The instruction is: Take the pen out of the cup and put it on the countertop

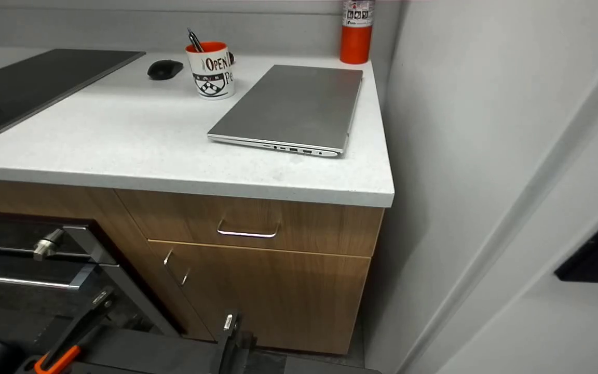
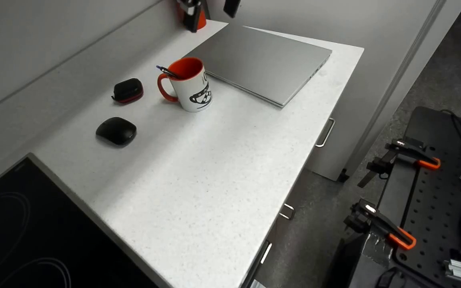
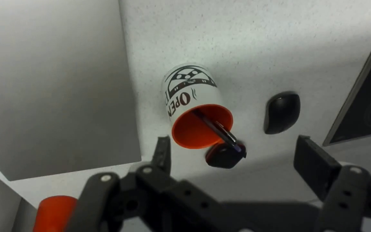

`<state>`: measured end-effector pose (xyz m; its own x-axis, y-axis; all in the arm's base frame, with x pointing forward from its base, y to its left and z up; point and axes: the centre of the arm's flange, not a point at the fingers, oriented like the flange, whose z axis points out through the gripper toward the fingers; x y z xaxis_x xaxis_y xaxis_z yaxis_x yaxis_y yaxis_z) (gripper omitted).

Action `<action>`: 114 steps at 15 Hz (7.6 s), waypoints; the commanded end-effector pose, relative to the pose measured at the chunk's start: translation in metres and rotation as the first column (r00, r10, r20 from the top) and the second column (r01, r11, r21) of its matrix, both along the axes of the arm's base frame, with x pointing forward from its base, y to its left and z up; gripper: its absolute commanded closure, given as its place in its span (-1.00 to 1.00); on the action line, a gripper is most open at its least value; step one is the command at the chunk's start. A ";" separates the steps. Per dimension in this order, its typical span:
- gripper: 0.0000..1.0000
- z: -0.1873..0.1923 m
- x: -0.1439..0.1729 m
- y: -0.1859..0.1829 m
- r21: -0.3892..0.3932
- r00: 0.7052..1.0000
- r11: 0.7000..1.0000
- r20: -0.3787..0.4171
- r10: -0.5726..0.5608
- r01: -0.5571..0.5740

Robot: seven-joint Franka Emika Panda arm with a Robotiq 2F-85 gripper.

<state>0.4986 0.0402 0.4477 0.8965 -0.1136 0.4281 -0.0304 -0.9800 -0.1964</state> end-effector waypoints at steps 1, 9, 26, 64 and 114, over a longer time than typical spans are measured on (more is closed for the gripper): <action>-1.00 -0.008 0.003 0.002 -0.003 1.000 1.000 -0.004 0.002 -0.002; -1.00 -0.005 0.002 0.000 -0.002 1.000 1.000 -0.001 -0.002 0.002; -1.00 -0.070 0.077 0.039 -0.053 0.979 0.998 0.200 0.033 -0.022; 0.83 -0.108 0.097 0.045 -0.081 0.964 0.995 0.255 0.078 -0.059; -1.00 -0.145 0.080 0.100 0.031 0.957 0.970 -0.160 0.241 -0.239</action>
